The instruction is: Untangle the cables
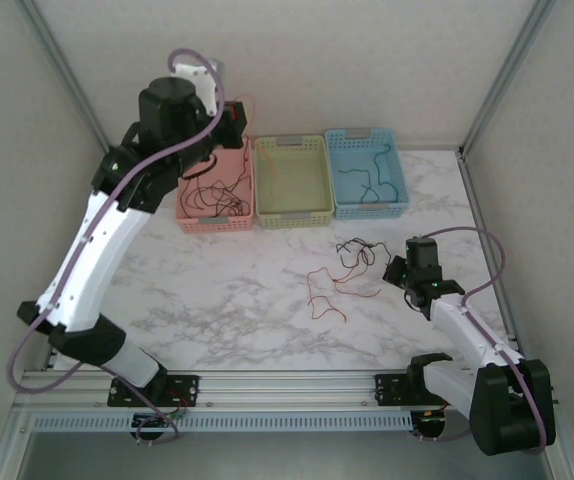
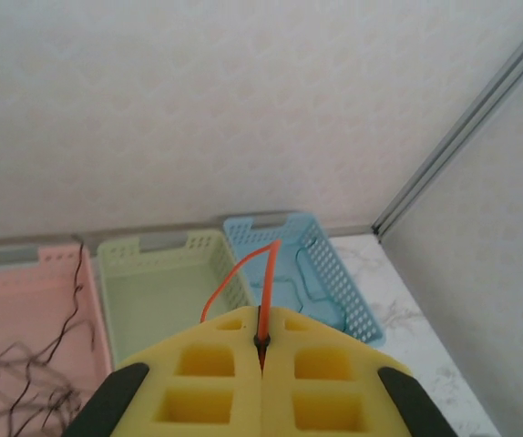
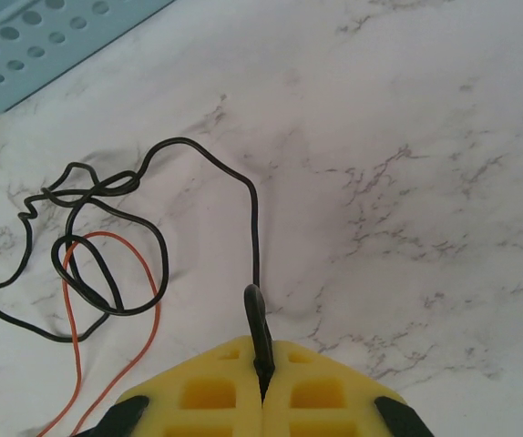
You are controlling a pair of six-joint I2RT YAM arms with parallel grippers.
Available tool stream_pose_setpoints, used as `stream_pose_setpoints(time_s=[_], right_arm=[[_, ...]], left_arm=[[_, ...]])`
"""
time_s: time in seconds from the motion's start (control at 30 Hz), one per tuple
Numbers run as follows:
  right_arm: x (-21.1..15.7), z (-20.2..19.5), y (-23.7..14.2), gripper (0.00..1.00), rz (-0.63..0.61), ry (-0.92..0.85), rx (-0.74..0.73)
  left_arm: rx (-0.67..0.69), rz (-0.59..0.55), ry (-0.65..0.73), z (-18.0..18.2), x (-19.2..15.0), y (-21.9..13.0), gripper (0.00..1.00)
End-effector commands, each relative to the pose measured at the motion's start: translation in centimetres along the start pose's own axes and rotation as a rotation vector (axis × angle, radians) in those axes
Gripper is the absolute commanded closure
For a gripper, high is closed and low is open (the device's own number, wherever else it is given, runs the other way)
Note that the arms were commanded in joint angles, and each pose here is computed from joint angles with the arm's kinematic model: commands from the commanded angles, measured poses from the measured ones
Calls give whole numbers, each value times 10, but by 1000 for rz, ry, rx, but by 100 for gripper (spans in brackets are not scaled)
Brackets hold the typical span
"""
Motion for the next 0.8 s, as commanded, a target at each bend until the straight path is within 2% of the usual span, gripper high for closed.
stream_pose_setpoints(time_s=[0.0,0.17,0.3,0.53,0.77], right_arm=[[-2,-1,1,100,0,22,22],[0,1,0,100,0,11,25],[2,2,-2,100,0,1,29],[5,6,-5,100,4,-9,41],[8,8,-12,100,-5,-14,55]], left_arm=[[-43,-55,35,-6,19,7,100],[-51,-73,51,-5,23,48,100],[-10,-7,26,10,7,94,100],[22,184,24,36,-61,183,100],[62,325,-2,55,-118,233,100]])
Point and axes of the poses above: each hand's point on the last joint's axis, 136 mm out from that joint toward the fingers, its own y axis out along the fingers, its own z axis along the line the jaws close on, x = y × z, the point moved 9 cm from there along -y, back along the fingers, and after that the axes turned 5 degrees about y, right-handed, at the moved point
